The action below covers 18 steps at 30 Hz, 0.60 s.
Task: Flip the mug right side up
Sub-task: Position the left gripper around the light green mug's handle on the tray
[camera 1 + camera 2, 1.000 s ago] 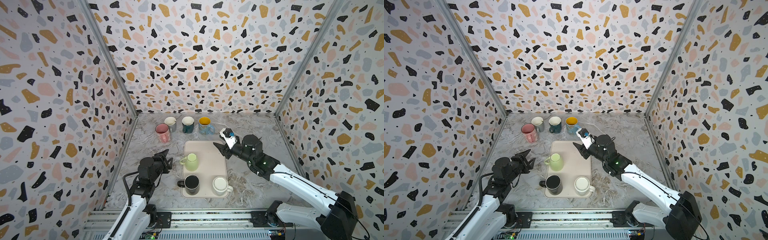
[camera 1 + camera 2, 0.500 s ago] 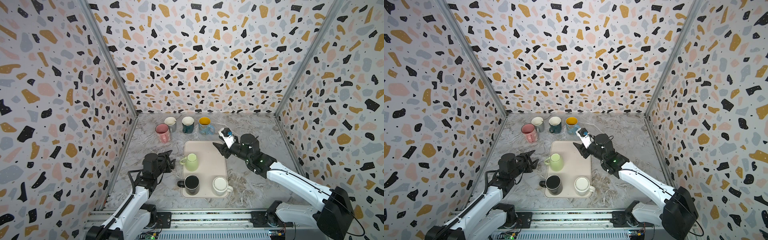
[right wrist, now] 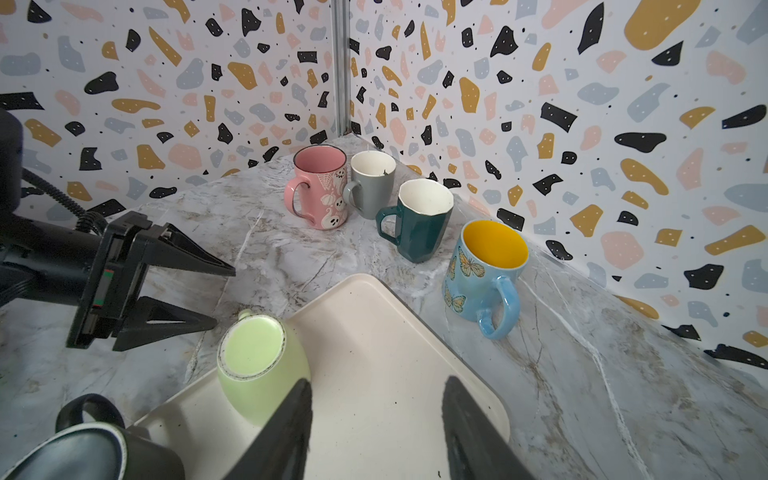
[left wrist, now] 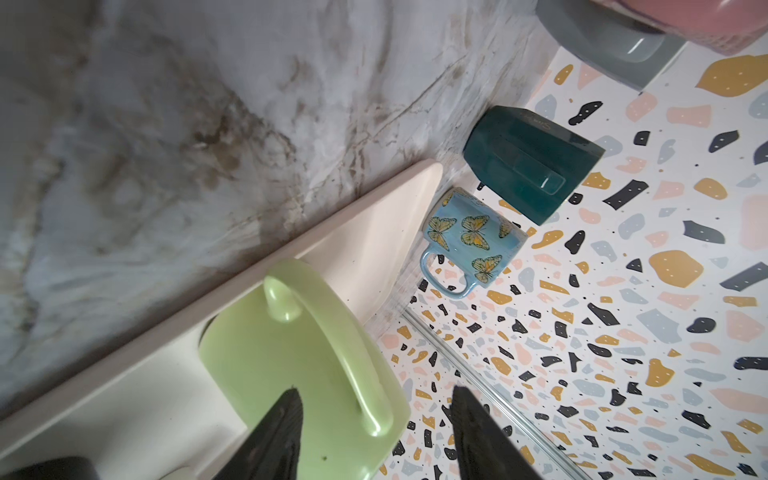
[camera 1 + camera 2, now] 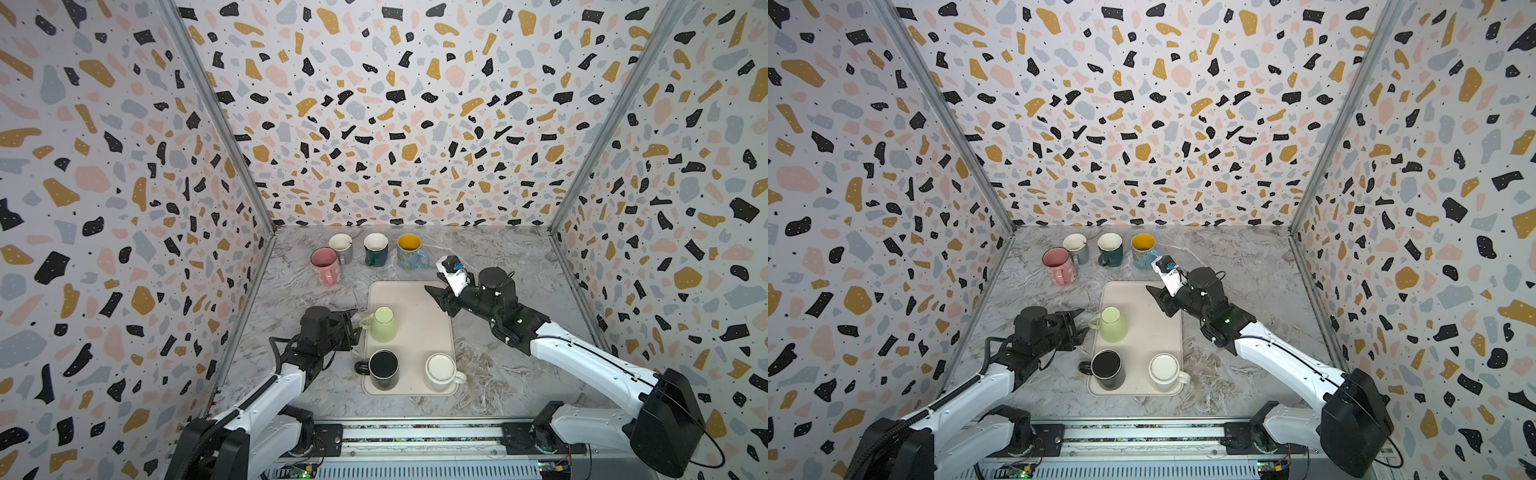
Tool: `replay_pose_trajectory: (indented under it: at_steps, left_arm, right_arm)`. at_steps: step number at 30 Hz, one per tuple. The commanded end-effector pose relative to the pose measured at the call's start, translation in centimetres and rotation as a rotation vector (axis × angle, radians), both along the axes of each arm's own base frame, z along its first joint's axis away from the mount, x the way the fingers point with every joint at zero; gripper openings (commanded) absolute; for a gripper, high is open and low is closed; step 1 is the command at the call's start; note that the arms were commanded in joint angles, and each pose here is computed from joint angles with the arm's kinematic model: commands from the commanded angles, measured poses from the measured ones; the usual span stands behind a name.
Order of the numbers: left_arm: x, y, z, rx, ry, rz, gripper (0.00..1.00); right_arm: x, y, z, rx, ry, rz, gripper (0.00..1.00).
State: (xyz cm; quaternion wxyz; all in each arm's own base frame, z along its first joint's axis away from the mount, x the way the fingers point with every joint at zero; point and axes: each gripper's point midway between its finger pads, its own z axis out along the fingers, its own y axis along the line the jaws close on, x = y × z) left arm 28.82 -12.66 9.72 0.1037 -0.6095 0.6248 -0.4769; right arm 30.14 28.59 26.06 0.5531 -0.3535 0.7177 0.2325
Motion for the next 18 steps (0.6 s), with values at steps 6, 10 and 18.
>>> replay_pose_trajectory:
  at_steps: [6,10,18]
  left_arm:
    - [3.3,-1.0,2.4,-0.029,-0.103,0.008,0.56]
    - [3.6,-1.4,1.7,-0.04,-0.095,-0.001,0.55]
    - [3.9,-1.9,0.7,-0.064,-0.083,-0.008,0.54]
  right_arm:
    - [0.4,-0.2,-0.1,0.022,0.014,-0.015,0.52]
    - [0.8,-0.2,-0.2,0.017,0.018,-0.022,0.52]
    - [1.2,-0.4,-0.3,0.014,0.025,-0.035,0.52]
